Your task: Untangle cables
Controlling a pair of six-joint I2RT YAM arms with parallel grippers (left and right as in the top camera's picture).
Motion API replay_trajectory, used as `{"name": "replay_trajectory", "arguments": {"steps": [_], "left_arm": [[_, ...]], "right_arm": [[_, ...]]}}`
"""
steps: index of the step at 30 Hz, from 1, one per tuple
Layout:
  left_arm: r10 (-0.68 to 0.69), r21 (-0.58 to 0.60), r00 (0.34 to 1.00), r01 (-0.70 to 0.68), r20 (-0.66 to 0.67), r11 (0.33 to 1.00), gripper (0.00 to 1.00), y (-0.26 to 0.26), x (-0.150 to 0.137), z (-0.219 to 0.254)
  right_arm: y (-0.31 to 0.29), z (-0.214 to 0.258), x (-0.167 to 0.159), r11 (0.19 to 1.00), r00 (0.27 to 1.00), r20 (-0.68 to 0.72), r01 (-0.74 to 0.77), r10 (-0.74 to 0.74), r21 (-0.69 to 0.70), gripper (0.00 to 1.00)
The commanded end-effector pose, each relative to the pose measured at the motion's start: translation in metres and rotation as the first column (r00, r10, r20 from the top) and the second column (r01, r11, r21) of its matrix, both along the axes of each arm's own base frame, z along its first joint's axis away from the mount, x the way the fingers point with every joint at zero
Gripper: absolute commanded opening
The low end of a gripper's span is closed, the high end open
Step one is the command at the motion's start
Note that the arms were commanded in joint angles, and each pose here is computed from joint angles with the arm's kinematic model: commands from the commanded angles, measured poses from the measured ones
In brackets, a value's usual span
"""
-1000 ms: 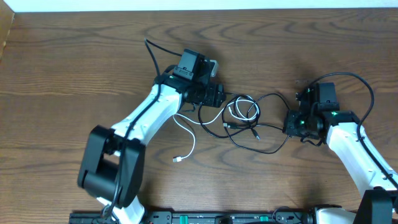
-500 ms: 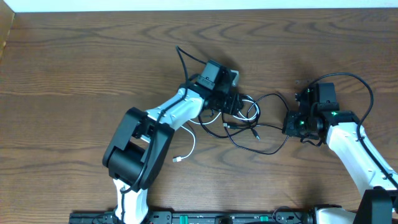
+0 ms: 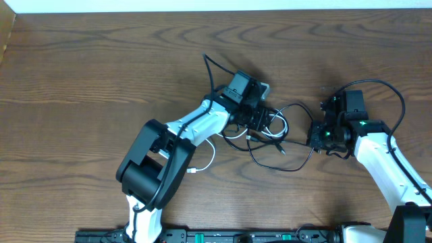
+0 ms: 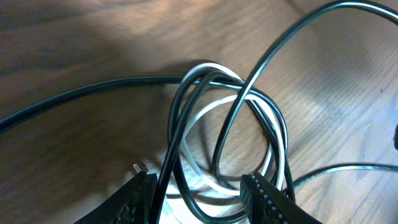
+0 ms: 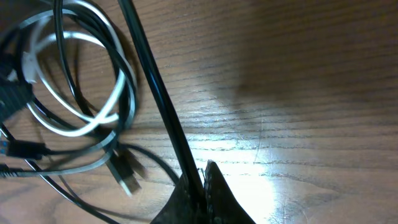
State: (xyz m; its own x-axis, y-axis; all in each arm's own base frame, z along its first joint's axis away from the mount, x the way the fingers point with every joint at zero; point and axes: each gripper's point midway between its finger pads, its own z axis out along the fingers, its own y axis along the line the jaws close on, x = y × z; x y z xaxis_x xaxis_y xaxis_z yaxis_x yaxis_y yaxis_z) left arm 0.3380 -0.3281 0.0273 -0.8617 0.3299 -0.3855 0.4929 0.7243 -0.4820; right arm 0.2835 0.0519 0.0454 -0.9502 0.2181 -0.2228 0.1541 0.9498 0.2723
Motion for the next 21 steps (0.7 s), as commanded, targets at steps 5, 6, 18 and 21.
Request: {"name": "replay_trajectory", "arguments": {"steps": [5, 6, 18, 21], "left_arm": [[-0.006, 0.112, 1.000, 0.006, 0.002, 0.994, 0.45, 0.000, -0.015, -0.024], [-0.009, 0.111, 1.000, 0.009, 0.002, 0.994, 0.42, -0.001, -0.016, -0.024], [0.014, 0.109, 1.000, -0.014, 0.003, 0.994, 0.08, 0.009, -0.012, -0.011], [0.040, 0.097, 0.999, -0.041, 0.018, 0.994, 0.08, 0.019, -0.006, 0.009]], "right_arm": [[0.001, 0.005, 0.003, 1.000, 1.000, 0.009, -0.009, 0.009, 0.007, 0.01], [0.001, 0.005, 0.003, 1.000, 1.000, 0.009, -0.009, 0.009, 0.007, 0.01], [-0.001, 0.005, 0.003, 1.000, 1.000, 0.012, -0.020, 0.020, -0.007, 0.04], [-0.004, 0.004, 0.004, 0.999, 1.000, 0.017, -0.024, 0.024, -0.029, 0.28]]}}
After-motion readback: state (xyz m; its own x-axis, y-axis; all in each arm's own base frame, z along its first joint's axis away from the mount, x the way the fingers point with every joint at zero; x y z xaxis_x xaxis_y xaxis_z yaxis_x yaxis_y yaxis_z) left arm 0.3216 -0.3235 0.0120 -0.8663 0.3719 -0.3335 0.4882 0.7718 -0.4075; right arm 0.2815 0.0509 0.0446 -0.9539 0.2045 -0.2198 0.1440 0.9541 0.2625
